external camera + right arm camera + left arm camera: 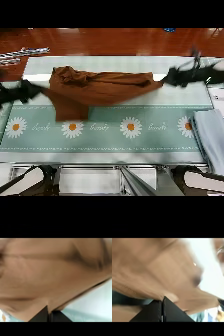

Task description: Fold the shirts.

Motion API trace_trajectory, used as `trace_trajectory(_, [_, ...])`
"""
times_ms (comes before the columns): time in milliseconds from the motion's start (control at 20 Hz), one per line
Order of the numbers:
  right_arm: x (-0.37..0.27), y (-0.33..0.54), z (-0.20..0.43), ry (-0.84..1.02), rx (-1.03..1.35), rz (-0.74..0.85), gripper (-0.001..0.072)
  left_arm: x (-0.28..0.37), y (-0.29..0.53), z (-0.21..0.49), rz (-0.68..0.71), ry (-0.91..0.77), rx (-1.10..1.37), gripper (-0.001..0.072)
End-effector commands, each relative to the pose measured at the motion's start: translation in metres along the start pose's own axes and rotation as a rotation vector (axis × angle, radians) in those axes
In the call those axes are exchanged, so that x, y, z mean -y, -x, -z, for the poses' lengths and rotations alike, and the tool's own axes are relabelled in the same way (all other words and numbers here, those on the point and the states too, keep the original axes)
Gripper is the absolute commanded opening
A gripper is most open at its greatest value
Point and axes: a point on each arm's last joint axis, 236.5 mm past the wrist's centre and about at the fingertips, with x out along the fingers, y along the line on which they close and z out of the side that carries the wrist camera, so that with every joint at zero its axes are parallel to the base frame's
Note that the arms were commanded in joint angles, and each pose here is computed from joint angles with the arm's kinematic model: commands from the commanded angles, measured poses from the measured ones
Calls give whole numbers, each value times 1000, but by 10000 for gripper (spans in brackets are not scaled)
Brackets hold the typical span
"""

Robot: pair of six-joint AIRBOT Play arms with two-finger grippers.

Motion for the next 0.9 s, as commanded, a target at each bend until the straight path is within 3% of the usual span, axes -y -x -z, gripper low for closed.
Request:
trace_trajectory(0, [-83,105,-63,274,196,52,22,142,83,-85,114,-313,341,12])
trace_trajectory(200, [-182,250,-86,483,547,103,22,297,200,-100,192,-639,677,12])
trace_trajectory(300, [-212,301,-61,559,646,140,22,336,247,-85,99,-809,804,12])
trace_trajectory(550, [-229,392,15,619,826,345,22,360,343,-22,-199,-955,1057,12])
trace_trajectory(700, [-241,414,56,638,866,363,22,364,383,26,-282,-1010,1141,12])
trace_trajectory(850, [-234,413,86,624,833,382,22,343,389,57,-297,-1021,1049,12])
